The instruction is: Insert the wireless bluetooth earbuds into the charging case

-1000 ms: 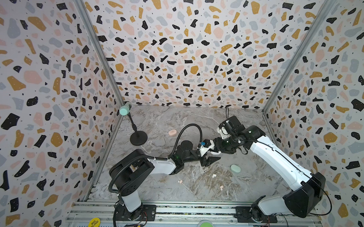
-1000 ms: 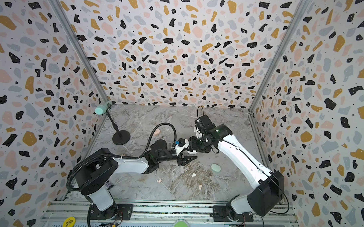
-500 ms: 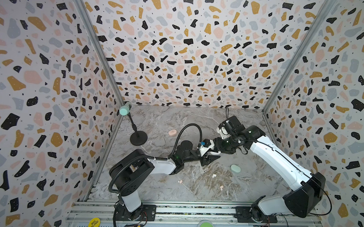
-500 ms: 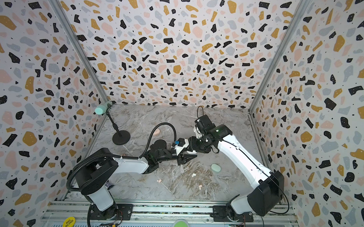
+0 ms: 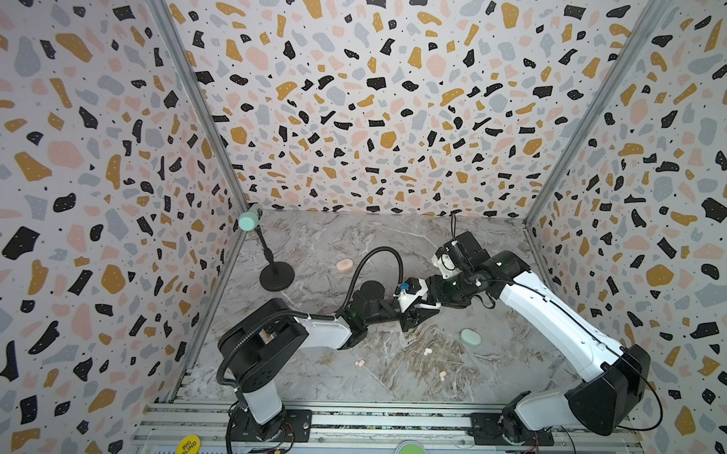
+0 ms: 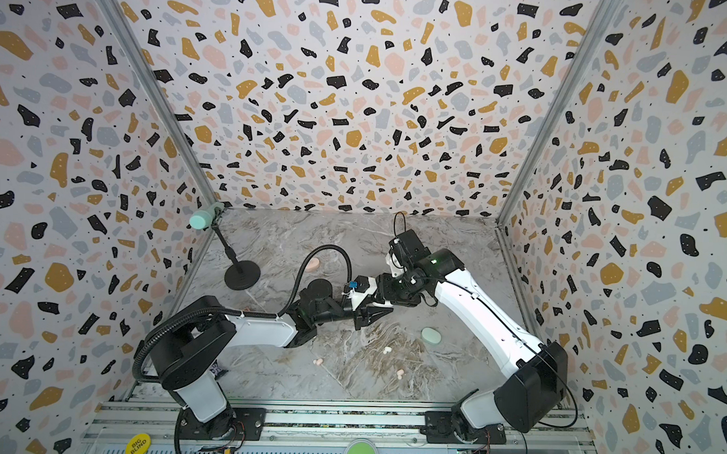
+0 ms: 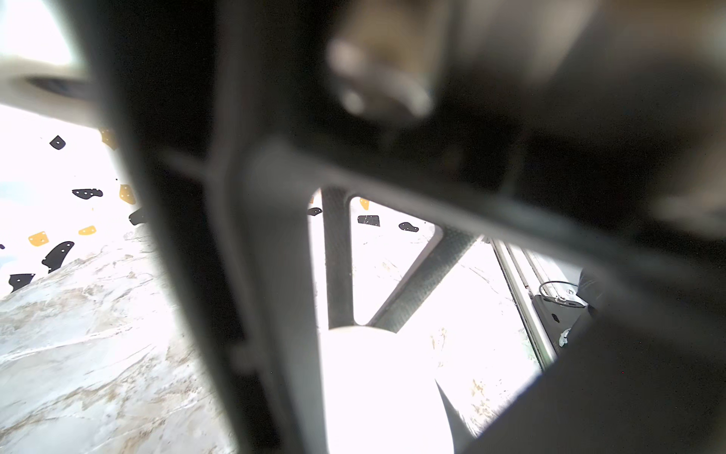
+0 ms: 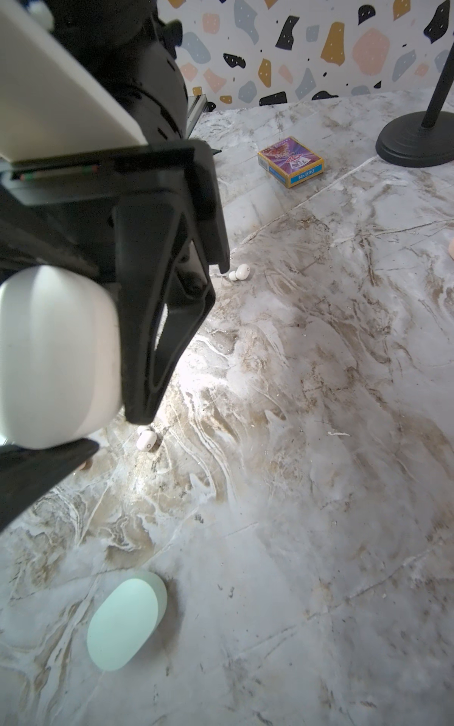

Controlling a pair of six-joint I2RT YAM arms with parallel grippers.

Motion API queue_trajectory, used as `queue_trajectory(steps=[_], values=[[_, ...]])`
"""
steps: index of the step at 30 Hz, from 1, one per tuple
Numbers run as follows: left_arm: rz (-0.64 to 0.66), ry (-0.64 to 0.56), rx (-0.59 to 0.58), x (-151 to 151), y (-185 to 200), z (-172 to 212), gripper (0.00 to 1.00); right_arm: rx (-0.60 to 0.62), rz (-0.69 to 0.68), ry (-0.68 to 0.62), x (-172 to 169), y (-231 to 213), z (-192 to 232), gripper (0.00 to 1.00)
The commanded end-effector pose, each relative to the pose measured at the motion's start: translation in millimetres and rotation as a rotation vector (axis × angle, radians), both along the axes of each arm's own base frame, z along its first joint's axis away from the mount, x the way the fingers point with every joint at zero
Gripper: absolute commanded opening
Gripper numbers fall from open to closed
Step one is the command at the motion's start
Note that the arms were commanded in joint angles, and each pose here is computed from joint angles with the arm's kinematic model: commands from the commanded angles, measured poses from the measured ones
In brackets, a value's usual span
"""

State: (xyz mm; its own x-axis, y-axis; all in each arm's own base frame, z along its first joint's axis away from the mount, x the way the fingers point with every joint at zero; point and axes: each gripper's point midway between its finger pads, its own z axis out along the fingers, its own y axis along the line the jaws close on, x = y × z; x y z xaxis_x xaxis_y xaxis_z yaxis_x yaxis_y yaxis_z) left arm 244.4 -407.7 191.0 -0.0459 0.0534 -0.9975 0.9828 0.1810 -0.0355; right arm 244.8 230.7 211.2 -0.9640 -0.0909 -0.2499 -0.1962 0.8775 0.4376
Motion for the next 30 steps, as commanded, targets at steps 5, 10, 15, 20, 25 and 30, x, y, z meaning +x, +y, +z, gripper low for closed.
queue_trajectory(steps=[5, 10, 15, 20, 25, 30], values=[[-0.017, -0.042, -0.045, -3.6, -2.4, 20.7, 0.27, 0.047, 0.020, 0.002, -5.5, 7.8, 7.9, 0.57], [-0.022, -0.038, -0.025, -5.4, -2.1, 18.1, 0.25, 0.062, 0.029, 0.001, -5.4, 9.1, 12.2, 0.57], [-0.018, -0.045, 0.015, -5.5, 0.1, 12.3, 0.23, 0.071, 0.044, 0.009, -6.4, 6.1, 14.7, 0.57], [-0.016, -0.053, 0.049, -5.2, 0.9, 7.7, 0.20, 0.078, 0.057, 0.019, -8.2, 6.7, 16.1, 0.61], [-0.023, -0.044, 0.056, -5.0, -0.8, 5.7, 0.19, 0.073, 0.064, 0.020, -9.3, 6.3, 19.0, 0.65], [-0.023, -0.037, 0.064, -4.9, -1.3, 4.2, 0.18, 0.071, 0.071, 0.020, -11.8, 7.3, 20.4, 0.68]])
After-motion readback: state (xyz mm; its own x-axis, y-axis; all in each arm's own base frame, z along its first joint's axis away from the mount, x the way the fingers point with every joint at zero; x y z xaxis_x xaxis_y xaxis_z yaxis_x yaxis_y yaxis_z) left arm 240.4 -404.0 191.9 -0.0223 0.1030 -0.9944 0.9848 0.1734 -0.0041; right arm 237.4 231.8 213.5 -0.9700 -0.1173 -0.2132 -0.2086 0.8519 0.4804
